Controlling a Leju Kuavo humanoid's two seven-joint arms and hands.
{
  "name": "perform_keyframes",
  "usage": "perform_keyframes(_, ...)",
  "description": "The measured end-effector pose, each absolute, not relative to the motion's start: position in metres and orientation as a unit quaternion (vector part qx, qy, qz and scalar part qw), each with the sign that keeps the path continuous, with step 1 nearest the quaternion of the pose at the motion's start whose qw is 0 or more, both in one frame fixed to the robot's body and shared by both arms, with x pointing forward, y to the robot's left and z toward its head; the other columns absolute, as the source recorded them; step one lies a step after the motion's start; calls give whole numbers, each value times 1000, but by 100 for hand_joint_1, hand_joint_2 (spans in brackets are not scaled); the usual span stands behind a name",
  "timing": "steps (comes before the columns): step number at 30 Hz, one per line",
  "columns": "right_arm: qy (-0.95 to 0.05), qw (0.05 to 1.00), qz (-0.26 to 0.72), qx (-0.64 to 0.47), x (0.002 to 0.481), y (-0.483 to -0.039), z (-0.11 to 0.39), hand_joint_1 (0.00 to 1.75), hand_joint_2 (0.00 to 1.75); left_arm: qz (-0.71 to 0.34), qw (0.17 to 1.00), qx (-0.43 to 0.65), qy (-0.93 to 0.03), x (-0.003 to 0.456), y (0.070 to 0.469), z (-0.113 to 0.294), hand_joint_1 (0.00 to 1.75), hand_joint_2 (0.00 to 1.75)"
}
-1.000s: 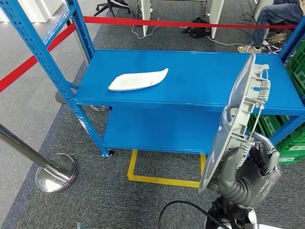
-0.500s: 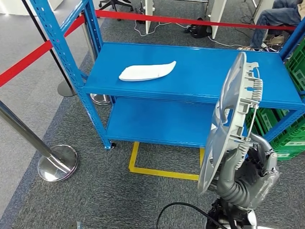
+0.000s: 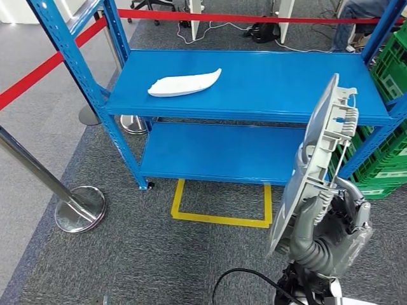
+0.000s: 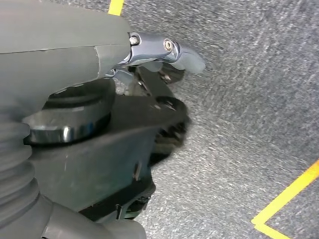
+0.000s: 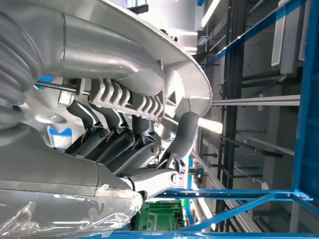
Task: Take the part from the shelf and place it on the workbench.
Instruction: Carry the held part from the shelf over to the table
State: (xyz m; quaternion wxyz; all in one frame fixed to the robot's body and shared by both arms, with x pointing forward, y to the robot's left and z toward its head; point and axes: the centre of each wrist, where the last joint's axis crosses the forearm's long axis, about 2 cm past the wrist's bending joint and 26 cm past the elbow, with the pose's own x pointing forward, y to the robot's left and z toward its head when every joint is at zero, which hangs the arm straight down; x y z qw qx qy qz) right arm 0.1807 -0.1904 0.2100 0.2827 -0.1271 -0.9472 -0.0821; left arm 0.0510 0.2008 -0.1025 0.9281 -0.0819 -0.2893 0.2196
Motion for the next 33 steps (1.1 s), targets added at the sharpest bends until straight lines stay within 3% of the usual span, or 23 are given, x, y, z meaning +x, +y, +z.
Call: perform_keyframes(33,-950,273,-69,-135,184,-188,210,175,175,221,926,-81,-295,53,201,-102,0,175)
